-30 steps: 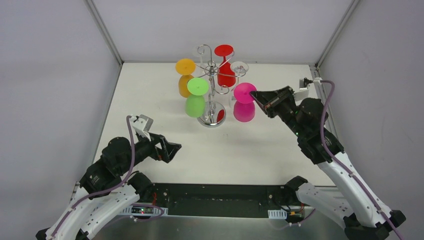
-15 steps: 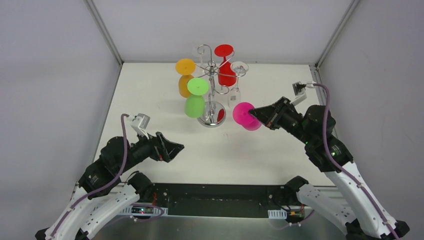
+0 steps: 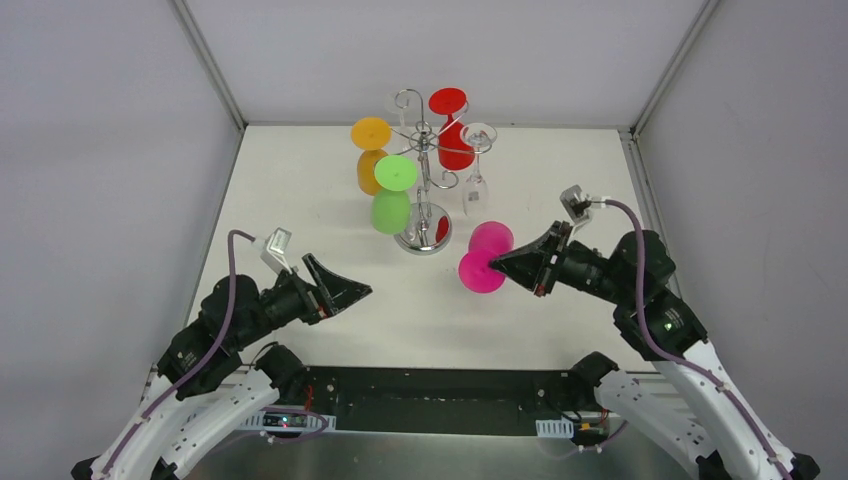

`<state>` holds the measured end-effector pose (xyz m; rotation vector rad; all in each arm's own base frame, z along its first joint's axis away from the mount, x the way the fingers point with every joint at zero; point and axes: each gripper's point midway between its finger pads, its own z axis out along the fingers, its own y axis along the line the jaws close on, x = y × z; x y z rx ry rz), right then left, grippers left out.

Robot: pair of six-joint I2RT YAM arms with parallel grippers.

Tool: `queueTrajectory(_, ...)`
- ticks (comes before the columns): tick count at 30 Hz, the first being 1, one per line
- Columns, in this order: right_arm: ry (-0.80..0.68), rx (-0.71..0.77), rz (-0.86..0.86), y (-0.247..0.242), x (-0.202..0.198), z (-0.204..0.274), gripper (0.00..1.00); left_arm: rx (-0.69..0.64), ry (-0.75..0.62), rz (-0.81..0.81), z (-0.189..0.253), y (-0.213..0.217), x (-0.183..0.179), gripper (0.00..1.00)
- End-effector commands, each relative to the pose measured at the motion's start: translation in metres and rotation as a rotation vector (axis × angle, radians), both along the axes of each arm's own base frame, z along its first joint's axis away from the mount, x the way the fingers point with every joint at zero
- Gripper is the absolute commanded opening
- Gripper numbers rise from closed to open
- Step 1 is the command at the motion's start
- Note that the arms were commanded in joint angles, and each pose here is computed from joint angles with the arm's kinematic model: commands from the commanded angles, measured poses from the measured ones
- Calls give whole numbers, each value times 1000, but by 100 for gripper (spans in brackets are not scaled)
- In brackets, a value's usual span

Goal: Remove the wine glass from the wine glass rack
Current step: Place the wine glass at the center of the board.

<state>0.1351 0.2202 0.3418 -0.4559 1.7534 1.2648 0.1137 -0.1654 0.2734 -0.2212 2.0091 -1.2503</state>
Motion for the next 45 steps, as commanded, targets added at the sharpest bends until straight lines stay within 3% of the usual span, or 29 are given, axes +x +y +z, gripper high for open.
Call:
queueTrajectory(1, -194, 28, 197, 15, -25, 13, 0, -123, 135, 23, -3, -7, -2, 99)
queueTrajectory(11, -466, -96, 371, 52, -52, -7, 0, -168, 230, -13, -8, -19, -6, 99)
queueTrajectory(16, -647, -229, 465, 80, -77, -25, 0, -196, 247, -30, -7, -22, -8, 99)
queueTrajectory(23, -803, -263, 423, 116, -82, -25, 0, -219, 255, -72, -7, -25, -17, 99)
queueTrajectory(38, -935, -299, 385, 169, -87, -22, 0, -209, 229, -133, -11, -28, -25, 98)
queueTrajectory(45, -941, -288, 408, 182, -93, -23, 0, -209, 223, -159, -11, -31, -27, 91)
